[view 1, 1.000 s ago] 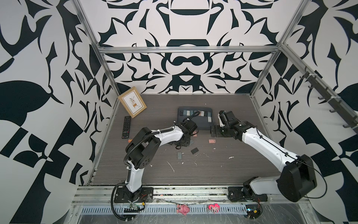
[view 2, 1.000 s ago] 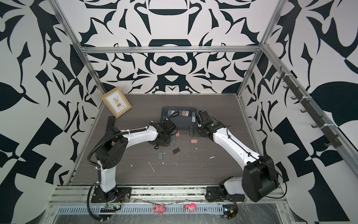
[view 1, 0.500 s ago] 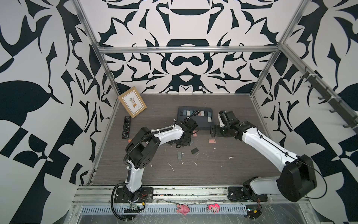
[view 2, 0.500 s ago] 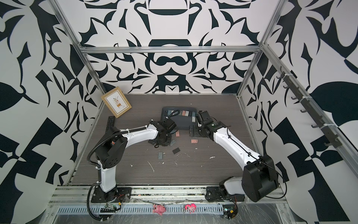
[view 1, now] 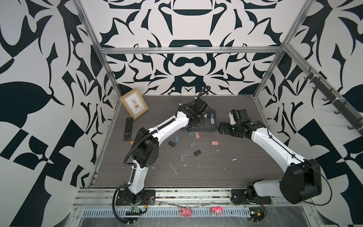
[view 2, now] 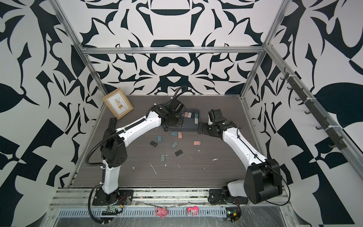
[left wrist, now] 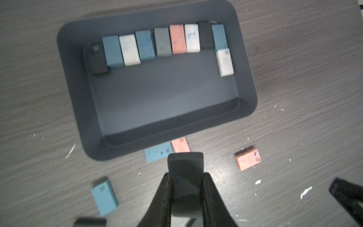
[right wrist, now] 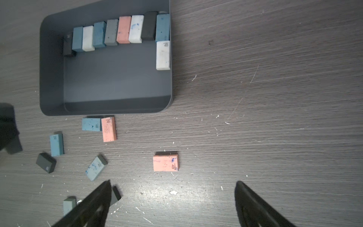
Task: Put the eraser in the storage box
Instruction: Place the eraser in the storage box.
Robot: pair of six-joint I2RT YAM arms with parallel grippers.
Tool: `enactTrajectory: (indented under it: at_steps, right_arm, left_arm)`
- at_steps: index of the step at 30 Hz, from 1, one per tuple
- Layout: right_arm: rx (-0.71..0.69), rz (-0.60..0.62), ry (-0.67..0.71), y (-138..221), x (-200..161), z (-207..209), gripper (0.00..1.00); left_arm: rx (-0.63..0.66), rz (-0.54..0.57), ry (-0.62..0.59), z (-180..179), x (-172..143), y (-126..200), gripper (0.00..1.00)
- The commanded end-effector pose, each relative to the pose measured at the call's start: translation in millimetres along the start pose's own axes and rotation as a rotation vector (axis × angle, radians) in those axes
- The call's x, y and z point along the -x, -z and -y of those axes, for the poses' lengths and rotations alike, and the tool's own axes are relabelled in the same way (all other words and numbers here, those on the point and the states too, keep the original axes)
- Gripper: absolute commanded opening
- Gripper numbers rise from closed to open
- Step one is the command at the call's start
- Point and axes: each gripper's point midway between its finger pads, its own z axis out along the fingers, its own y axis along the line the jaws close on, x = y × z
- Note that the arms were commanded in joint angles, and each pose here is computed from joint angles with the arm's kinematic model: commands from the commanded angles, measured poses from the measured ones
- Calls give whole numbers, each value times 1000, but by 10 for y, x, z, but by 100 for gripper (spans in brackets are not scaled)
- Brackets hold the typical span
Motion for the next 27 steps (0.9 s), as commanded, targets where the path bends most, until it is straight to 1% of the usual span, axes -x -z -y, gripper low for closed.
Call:
enactTrajectory:
  at_steps: [1, 7, 11, 15, 21, 27]
  right_arm:
    - [58, 64, -30, 136, 234, -108, 99]
    - [68, 62, -79, 106, 277, -6, 99]
    - [65, 57, -97, 84, 261, 57, 99]
    - [58, 52, -113, 57, 228, 132, 99]
    - [54, 49, -127, 32, 189, 188, 99]
    - [48, 40, -133, -22, 151, 235, 99]
  left_arm:
    - [16, -66, -35, -66, 1, -335, 22]
    - [-33, -25, -10, 21, 315, -725, 22]
    - [-107, 5, 32, 124, 437, -959, 22]
    - [-177, 20, 59, 258, 477, -1157, 22]
    - [-196, 23, 97, 276, 497, -1438, 22]
    - [-215, 36, 119, 300, 498, -1562, 22]
